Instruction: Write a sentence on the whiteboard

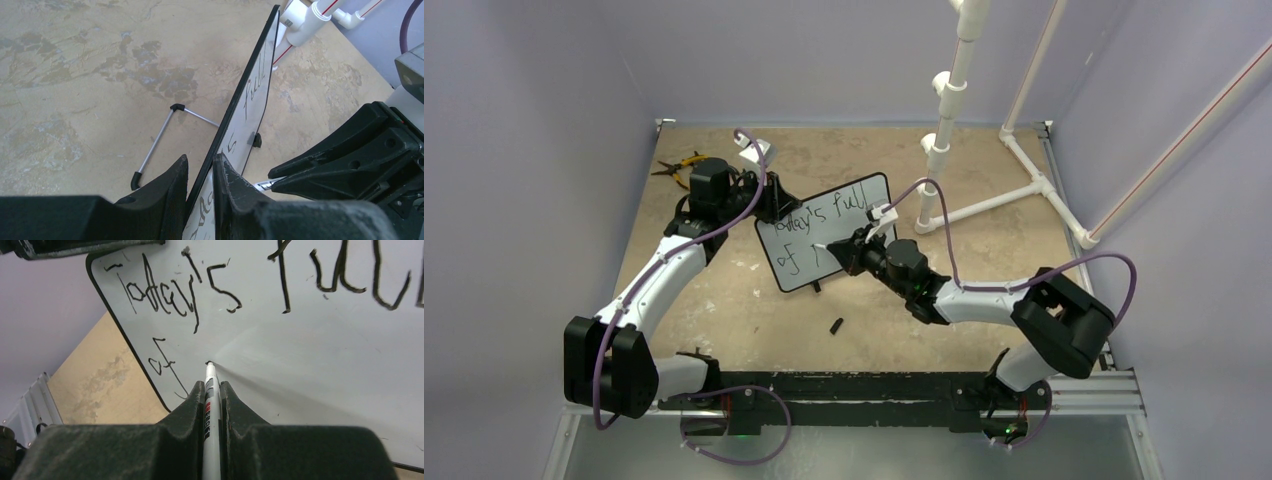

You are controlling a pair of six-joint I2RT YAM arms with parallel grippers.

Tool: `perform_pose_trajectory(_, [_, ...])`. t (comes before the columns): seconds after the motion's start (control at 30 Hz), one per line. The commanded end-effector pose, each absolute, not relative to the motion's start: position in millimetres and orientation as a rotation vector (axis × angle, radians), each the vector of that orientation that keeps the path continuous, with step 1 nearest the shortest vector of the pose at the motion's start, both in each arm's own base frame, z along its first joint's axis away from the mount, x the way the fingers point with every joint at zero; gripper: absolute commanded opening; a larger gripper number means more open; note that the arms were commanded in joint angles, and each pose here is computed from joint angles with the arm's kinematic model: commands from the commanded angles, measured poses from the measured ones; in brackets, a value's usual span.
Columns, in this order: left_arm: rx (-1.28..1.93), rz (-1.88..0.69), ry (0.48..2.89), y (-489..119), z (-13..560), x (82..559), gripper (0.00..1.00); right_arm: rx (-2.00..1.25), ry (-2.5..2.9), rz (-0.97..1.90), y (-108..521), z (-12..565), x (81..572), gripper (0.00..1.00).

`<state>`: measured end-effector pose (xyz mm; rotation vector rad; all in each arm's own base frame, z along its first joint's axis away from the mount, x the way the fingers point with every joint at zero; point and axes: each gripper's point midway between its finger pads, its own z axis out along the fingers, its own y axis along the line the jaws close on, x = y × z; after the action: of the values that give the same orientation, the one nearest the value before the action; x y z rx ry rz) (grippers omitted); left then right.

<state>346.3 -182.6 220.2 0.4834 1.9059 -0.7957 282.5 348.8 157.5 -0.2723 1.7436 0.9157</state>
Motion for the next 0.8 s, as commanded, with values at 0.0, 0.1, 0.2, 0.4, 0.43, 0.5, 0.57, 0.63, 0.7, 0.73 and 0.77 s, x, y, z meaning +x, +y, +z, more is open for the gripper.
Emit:
perform_pose_trajectory(0.0, [0.456,-0.814,1.991,-184,198,340,0.22,-0.173,1.697,0.844,331,175,297,0.0])
perform_pose_trajectory(0.1, [0.457,-0.813,1.992,-184,197,340,0.22,-0.167,1.712,0.834,327,170,295,0.0])
perform_pose_trajectory(0.2, [0.458,-0.815,1.992,-184,197,339,0.22,-0.171,1.731,0.833,326,164,294,0.0])
perform_pose_trajectory(0.4, [0.456,-0.813,1.992,-184,197,340,0.22,-0.213,1.776,0.856,331,147,287,0.0])
perform_pose_trajectory(0.43, [0.456,-0.813,1.994,-184,197,340,0.22,-0.215,1.772,0.855,332,147,287,0.0])
perform_pose_trajectory(0.5, [0.456,-0.813,1.994,-184,197,340,0.22,-0.235,1.759,0.862,334,147,286,0.0])
perform_pose_trajectory(0.57, [0.455,-0.811,1.996,-184,196,340,0.22,-0.248,1.756,0.883,338,147,285,0.0])
perform_pose_trajectory(0.63, [0.455,-0.812,1.995,-184,196,340,0.22,-0.256,1.746,0.898,341,149,284,0.0])
perform_pose_trajectory(0.7, [0.455,-0.811,1.997,-184,196,340,0.22,-0.266,1.729,0.912,344,155,284,0.0])
perform_pose_trajectory(0.73, [0.455,-0.809,1.996,-184,196,340,0.22,-0.272,1.721,0.918,346,157,284,0.0])
perform_pose_trajectory(0.77, [0.456,-0.81,1.996,-184,196,340,0.22,-0.275,1.715,0.919,346,160,284,0.0])
